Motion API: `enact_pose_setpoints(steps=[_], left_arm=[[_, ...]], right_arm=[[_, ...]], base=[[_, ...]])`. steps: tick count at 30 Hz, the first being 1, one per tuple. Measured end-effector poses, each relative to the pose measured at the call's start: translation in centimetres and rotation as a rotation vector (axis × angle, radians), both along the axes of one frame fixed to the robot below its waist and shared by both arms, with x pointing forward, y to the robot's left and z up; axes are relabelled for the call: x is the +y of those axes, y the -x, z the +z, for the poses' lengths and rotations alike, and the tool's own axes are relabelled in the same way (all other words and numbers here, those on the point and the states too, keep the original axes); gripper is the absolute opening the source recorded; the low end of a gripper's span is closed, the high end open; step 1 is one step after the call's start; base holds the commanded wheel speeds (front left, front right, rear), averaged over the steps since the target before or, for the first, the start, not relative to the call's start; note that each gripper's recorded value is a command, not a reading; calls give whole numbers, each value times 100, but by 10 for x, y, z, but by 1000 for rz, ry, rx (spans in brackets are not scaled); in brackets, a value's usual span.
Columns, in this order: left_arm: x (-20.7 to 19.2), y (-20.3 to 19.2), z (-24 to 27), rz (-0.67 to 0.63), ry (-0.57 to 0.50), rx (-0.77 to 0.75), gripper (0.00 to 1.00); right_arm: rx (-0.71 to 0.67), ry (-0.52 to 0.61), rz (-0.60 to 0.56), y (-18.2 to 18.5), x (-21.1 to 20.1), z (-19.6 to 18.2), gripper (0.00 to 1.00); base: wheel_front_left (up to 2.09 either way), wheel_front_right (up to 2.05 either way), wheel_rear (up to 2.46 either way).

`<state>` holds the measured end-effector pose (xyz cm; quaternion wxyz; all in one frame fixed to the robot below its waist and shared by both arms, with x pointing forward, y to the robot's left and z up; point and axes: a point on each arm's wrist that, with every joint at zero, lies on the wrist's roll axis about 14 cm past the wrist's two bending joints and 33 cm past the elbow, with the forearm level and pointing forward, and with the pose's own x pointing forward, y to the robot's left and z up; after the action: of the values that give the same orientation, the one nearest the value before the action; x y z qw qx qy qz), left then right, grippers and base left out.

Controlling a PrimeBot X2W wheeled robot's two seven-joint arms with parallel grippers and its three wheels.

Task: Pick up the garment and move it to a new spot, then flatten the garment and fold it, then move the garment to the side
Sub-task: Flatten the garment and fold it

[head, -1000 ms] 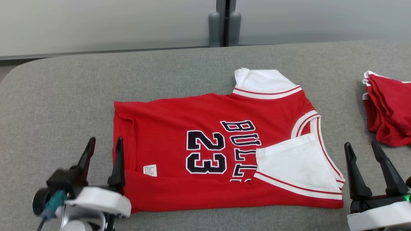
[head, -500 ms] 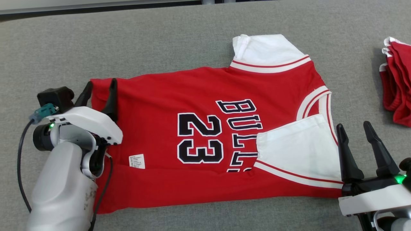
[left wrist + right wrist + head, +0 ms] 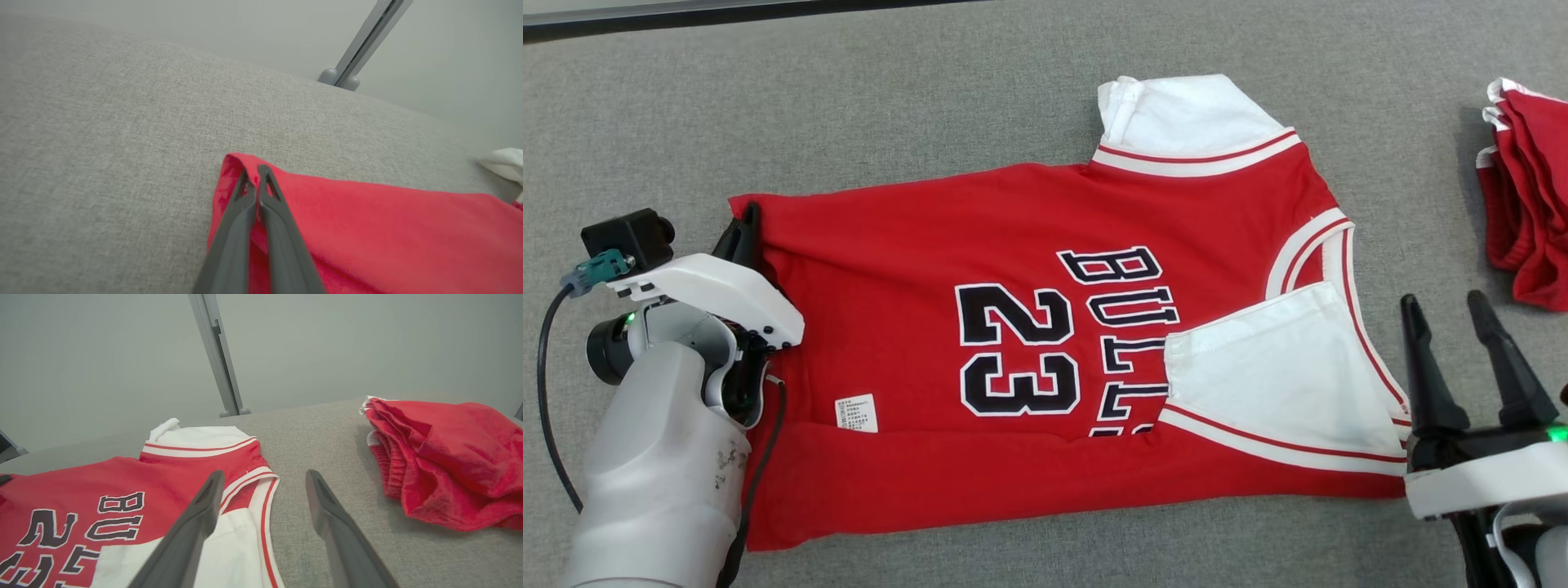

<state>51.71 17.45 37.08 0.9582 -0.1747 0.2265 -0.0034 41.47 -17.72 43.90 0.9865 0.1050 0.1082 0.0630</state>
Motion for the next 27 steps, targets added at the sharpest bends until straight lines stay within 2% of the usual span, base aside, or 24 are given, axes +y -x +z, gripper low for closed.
enact_pose_setpoints(steps=[3, 13, 20, 27], left_arm=[[2, -2, 0, 6, -5, -17, 0], [-7, -24, -5, 4, 4, -95, 0], [-7, -34, -5, -1, -1, -140, 0], [1, -30, 0, 4, -19, -163, 0]], right_arm=[[-31, 13, -9, -10, -8, 6, 100], [-139, 48, 76, -100, -10, 26, 100], [-86, 61, 198, -173, 21, 13, 100], [15, 99, 313, -214, 58, -8, 100]], base=[[0, 0, 0], [0, 0, 0], [0, 0, 0], [0, 0, 0]])
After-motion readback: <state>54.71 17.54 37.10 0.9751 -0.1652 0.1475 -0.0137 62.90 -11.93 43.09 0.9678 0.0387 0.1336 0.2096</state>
